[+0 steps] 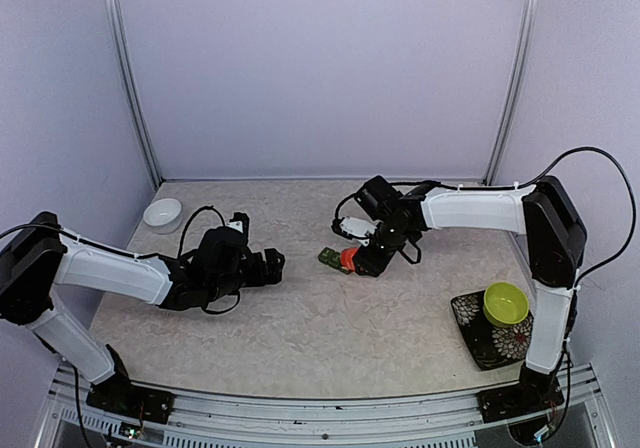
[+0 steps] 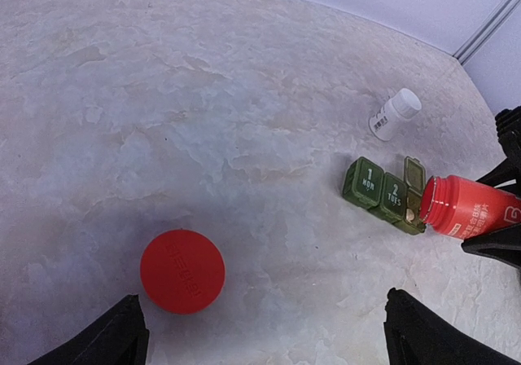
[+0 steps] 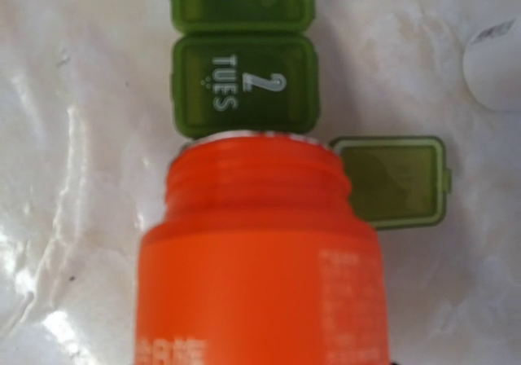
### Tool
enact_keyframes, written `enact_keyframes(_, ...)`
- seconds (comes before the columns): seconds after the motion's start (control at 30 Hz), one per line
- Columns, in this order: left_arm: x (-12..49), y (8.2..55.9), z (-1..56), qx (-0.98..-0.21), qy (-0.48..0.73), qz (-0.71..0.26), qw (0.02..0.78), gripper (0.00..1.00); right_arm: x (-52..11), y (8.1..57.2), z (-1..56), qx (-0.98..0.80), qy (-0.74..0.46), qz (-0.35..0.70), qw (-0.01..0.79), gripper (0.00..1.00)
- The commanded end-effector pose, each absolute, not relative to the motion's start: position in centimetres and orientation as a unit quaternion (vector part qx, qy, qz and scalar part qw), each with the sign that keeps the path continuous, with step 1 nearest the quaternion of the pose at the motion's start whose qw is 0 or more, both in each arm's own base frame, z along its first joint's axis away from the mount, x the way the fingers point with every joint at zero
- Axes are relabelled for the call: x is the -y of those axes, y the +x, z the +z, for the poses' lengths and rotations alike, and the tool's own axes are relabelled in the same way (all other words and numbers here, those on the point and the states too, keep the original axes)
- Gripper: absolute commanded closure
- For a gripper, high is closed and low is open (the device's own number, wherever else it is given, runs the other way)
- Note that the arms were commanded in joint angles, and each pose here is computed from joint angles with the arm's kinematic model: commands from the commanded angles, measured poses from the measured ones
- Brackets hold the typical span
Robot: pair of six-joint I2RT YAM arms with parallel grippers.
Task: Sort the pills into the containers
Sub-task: Place the pill in the compartment of the pill container.
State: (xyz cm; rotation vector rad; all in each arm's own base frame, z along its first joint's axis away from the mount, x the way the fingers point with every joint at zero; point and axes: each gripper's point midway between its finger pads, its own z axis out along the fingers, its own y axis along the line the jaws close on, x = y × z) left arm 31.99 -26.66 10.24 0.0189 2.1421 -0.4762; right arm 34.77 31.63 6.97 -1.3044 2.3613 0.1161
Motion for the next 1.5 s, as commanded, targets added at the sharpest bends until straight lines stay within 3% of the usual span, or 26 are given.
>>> enact_keyframes(0.0, 27.0, 31.8, 9.9, -0.869, 0.011, -0.195, 0.454, 0.01, -32.3, 34.7, 9.1, -0.846, -0.469, 0.052, 0.249, 0.69)
enact_keyframes(0.63, 27.0, 31.7, 9.7, -0.87, 0.01, -0.195, 0.452, 0.01, -32.2, 34.3, 9.6, -0.841, -0.46, 0.066, 0.276, 0.69)
enact_keyframes(1.47, 27.1, 31.4, 10.2, -0.869, 0.01, -0.197, 0.454, 0.01, -32.2, 33.9, 12.2, -0.796, -0.426, 0.116, 0.414, 0.69)
